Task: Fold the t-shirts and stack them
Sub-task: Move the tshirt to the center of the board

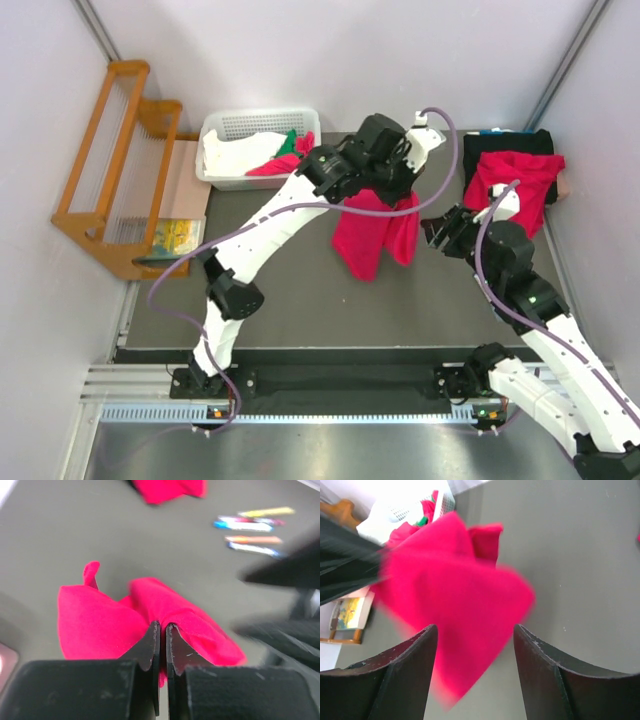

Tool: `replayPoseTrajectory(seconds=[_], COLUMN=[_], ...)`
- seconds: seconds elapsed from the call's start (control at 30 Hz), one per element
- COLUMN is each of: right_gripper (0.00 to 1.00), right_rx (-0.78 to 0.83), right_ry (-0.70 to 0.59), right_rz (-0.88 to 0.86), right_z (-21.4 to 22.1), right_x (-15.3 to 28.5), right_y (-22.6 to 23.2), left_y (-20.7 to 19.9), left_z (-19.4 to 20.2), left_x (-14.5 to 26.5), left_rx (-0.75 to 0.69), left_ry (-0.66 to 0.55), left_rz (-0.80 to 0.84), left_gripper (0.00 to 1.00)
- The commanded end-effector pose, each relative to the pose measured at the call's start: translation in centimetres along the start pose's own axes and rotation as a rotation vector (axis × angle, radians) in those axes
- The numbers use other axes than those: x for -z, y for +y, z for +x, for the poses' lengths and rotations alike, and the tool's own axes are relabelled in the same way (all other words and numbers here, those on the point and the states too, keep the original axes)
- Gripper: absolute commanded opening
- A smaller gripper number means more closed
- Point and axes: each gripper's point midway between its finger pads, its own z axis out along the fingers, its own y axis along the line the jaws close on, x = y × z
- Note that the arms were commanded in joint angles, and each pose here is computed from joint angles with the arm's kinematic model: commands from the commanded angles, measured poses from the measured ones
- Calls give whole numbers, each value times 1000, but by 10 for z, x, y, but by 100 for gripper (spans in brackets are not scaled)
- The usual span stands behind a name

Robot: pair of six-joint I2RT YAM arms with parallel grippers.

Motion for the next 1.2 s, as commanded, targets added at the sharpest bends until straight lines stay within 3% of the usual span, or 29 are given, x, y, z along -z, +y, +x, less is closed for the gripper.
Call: replayPoseTrajectory(seconds=[0.0,0.13,0.27,0.53,0.7,0.8,0.83,0.9,0.93,1.0,1.03,1.1,1.13,1.17], right_gripper=[62,62,62,61,61,61,61,61,61,61,61,61,61,61], right_rx=[-17,-11,-11,-33,-29,-16,-11,-1,3,12,15,21,22,23], right_ry=[-78,-71,-59,-13,-6,-12,-12,-10,-6,2,4,18,24,38], right_rz=[-20,-37,-82,-118,-118,-116,-111,-103,-101,-91,-83,-66,-57,-39], right_z=[-19,-17,-13,2,-2,-5,-6,-7,-6,-6,-6,-4,-3,1], right_x=[11,14,15,9,8,10,10,8,8,5,3,-1,-3,-6], right_y=[4,5,12,17,20,20,19,19,19,18,17,14,13,10], left_y=[31,-6,-42,-5,2,47,78,101,126,122,125,99,85,70], left_z=[-69,-80,-102,-114,-47,2,15,34,71,93,131,151,179,194], left_x=[5,-23,-25,3,23,51,68,109,117,150,150,169,165,169], left_rx=[14,-49,-114,-106,-86,48,123,179,234,247,285,272,274,279], left_ry=[-236,-269,-348,-381,-165,-77,-72,-81,-16,-21,50,58,120,161], left_rz=[-177,-152,-150,-248,-213,-219,-225,-255,-299,-300,-307,-246,-195,-148], left_gripper=[0,0,0,0,0,0,0,0,0,0,0,0,3,32])
